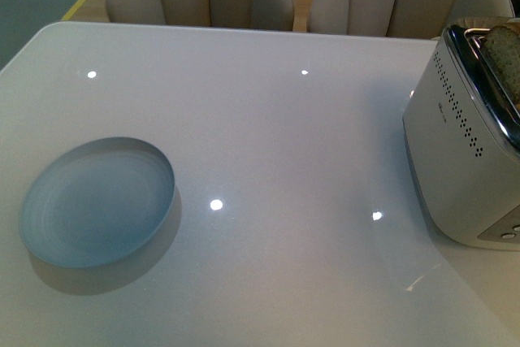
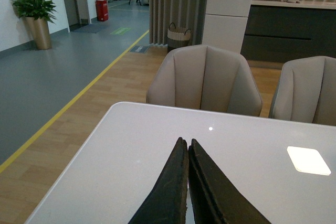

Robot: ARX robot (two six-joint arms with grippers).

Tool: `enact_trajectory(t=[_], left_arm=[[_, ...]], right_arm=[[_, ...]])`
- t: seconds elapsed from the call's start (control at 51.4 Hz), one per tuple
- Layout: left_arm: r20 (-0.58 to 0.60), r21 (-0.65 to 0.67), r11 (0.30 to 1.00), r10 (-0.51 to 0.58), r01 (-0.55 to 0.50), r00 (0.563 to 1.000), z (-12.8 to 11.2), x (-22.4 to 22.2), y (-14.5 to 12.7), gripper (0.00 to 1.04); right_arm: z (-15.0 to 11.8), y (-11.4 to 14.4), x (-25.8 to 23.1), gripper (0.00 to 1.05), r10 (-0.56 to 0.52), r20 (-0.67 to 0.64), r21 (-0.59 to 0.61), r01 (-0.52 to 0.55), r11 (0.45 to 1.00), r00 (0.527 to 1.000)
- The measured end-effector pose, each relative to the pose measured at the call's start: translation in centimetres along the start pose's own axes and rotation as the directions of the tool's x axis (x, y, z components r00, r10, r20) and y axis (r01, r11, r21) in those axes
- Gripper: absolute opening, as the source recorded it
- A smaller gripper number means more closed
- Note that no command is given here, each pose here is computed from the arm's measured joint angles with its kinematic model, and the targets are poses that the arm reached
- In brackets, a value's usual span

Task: Left arm holds plate, right arm toasts bread

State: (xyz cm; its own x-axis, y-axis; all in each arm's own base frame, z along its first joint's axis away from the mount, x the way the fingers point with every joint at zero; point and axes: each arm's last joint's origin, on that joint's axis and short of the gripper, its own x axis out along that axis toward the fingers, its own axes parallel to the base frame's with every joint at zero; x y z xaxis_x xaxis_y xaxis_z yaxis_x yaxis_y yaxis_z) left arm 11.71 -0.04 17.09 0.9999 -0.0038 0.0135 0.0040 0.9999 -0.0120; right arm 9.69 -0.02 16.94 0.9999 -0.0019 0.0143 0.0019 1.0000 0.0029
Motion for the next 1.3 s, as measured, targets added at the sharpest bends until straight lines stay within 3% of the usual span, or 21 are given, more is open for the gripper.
enact_trajectory(t=[0.876,1.129,1.304], left_arm=[[-0.006,0.0,1.0,0.0,0.0,1.0,-0.3,-2.0,0.0,0.03],[-0.006,0.001,1.0,0.0,0.0,1.0,-0.3,-2.0,0.0,0.49],[-0.006,0.001,1.0,0.0,0.0,1.0,-0.3,-2.0,0.0,0.86]], right_arm=[[0.0,0.0,0.0,0.96,0.0,0.0,0.0,0.0,1.0,1.0],[0.0,0.0,0.0,0.96,0.0,0.0,0.0,0.0,1.0,1.0],[0.0,0.0,0.0,0.96,0.0,0.0,0.0,0.0,1.0,1.0]])
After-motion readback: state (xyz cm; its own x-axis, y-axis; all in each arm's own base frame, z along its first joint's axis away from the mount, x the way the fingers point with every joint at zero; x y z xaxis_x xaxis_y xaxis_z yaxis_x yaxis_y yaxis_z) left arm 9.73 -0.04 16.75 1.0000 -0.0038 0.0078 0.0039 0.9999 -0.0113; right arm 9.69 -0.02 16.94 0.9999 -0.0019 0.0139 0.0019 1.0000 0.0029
